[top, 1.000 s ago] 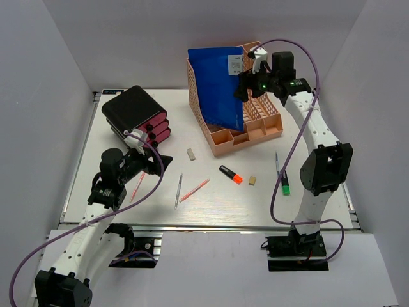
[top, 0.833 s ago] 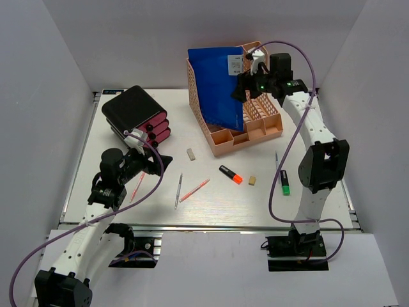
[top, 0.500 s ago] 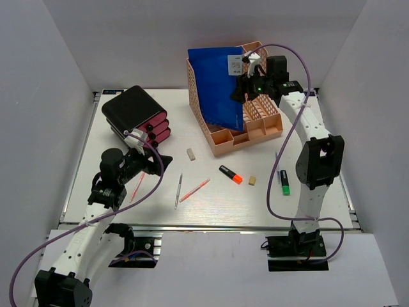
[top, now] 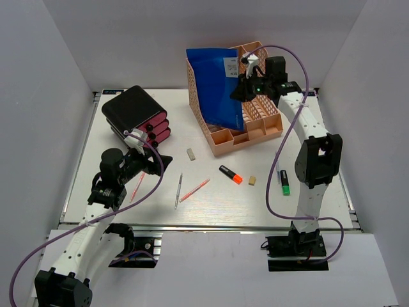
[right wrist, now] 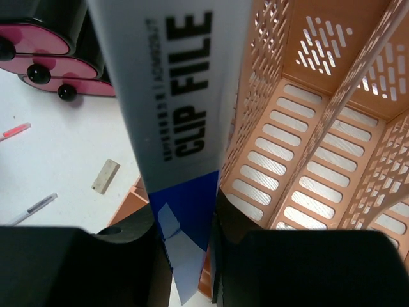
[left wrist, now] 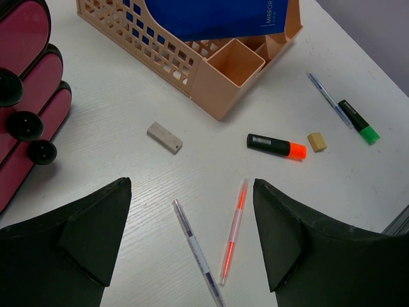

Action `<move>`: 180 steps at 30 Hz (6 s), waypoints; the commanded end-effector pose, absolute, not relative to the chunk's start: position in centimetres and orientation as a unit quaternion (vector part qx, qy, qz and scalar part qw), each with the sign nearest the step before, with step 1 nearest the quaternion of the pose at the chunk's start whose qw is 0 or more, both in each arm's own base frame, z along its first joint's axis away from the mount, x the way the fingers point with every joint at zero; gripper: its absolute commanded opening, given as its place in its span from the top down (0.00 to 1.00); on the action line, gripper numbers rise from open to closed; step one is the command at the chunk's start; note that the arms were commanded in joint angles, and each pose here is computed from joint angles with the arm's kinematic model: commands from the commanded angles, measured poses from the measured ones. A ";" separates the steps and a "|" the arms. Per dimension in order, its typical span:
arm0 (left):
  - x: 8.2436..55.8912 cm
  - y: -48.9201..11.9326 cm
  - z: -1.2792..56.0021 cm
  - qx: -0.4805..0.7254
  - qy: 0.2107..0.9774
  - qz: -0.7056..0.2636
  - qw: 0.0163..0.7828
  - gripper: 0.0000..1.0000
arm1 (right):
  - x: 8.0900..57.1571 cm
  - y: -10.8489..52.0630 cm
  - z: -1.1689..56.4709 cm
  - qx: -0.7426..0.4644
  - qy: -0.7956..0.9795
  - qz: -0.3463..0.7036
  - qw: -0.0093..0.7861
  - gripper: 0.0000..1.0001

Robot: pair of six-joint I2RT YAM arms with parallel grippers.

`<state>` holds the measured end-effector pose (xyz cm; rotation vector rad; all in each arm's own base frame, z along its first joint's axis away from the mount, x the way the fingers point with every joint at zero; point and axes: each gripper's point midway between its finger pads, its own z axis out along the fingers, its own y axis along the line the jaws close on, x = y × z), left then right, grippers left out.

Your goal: Organize the desk

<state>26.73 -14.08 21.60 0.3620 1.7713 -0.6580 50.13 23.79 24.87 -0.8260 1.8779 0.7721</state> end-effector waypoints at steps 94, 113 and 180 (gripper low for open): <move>26.7 -14.7 21.1 0.166 0.752 -0.298 0.564 0.14 | 51.1 28.9 34.7 -0.182 0.529 0.322 0.763 1.00; 26.9 -14.8 20.8 0.164 0.755 -0.298 0.560 0.14 | 50.2 30.4 34.8 -0.170 0.518 0.310 0.779 1.00; 26.8 -14.9 20.5 0.165 0.758 -0.302 0.554 0.14 | 49.6 31.3 38.9 -0.105 0.444 0.283 0.844 1.00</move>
